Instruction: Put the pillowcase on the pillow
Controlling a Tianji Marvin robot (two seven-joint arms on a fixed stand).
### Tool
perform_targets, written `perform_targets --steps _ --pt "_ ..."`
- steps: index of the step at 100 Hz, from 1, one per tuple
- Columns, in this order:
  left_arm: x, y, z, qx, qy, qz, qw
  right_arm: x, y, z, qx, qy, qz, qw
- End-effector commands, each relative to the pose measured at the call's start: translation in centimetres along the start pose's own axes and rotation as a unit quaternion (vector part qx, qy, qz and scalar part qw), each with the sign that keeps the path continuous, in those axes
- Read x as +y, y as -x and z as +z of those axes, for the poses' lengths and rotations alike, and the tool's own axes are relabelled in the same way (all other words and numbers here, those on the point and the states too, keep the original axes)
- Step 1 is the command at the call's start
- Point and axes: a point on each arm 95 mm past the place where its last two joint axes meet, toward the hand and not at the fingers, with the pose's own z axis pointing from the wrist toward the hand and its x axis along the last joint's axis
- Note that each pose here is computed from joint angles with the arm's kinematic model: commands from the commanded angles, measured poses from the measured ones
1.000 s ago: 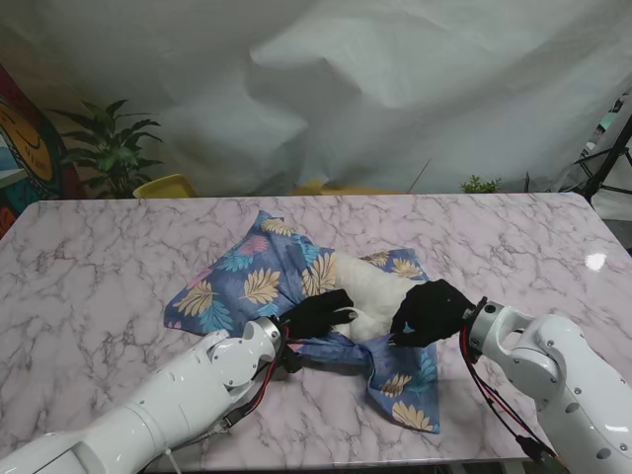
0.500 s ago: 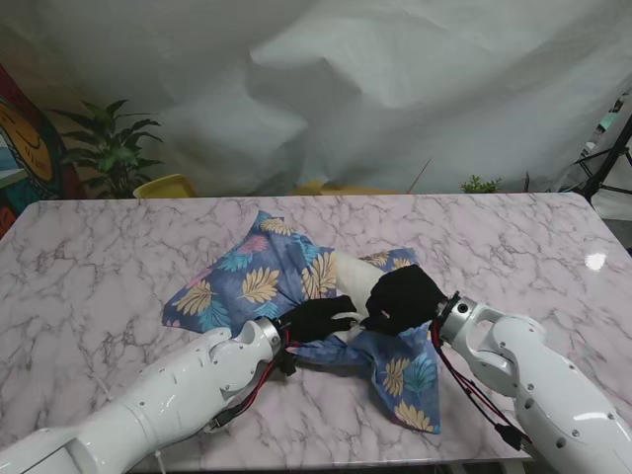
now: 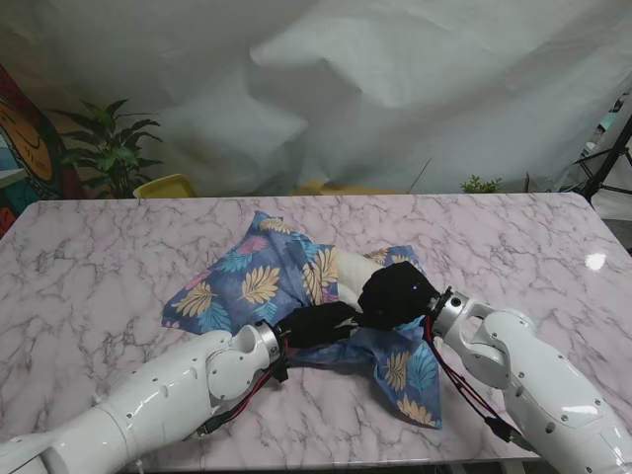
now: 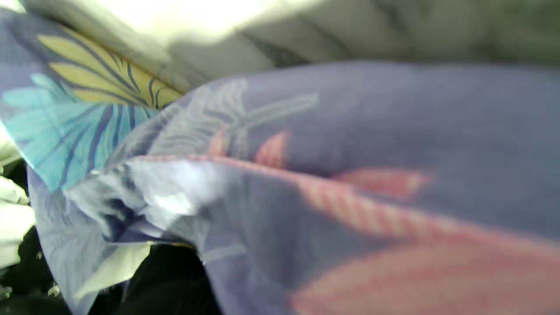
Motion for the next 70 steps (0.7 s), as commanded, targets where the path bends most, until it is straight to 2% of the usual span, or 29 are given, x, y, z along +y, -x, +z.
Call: perform_targets --steps 1,8,14,22,37,49,70 --pt "2.1 0.8 -0.5 -0.009 0.068 0.006 0.9977 1.3 -0.2 0.5 0.003 0.026 -0.003 0.9997" --pt "1.8 0.2 -0.3 0.011 0.104 0.032 0.994 1.3 -0.2 0.4 0.003 0.029 -0.003 0.9996" --pt "1.6 -0.2 -0.3 0.018 0.113 0.06 0.9916 1.2 -0.1 0.4 0.0 0.028 0.0 0.9996" --pt "1.1 -0.7 -0.6 0.024 0.102 0.066 0.9923 0.9 0.2 0.4 -0.005 0.023 0.005 0.9997" --pt "-1.0 -1.3 -2.0 0.034 0.098 0.027 0.9942 0.2 0.8 0.2 -0.014 0.012 0.018 0.9997" --pt "-2.9 -1.8 -3.3 0.048 0.078 0.01 0.9958 -0.1 1.0 -0.1 -0.019 0.006 0.023 0.9995" --pt "-6.1 -2.9 -5.1 0.044 0.029 0.023 0.9983 -0.4 1.0 -0.7 -0.02 0.003 0.037 0.9991"
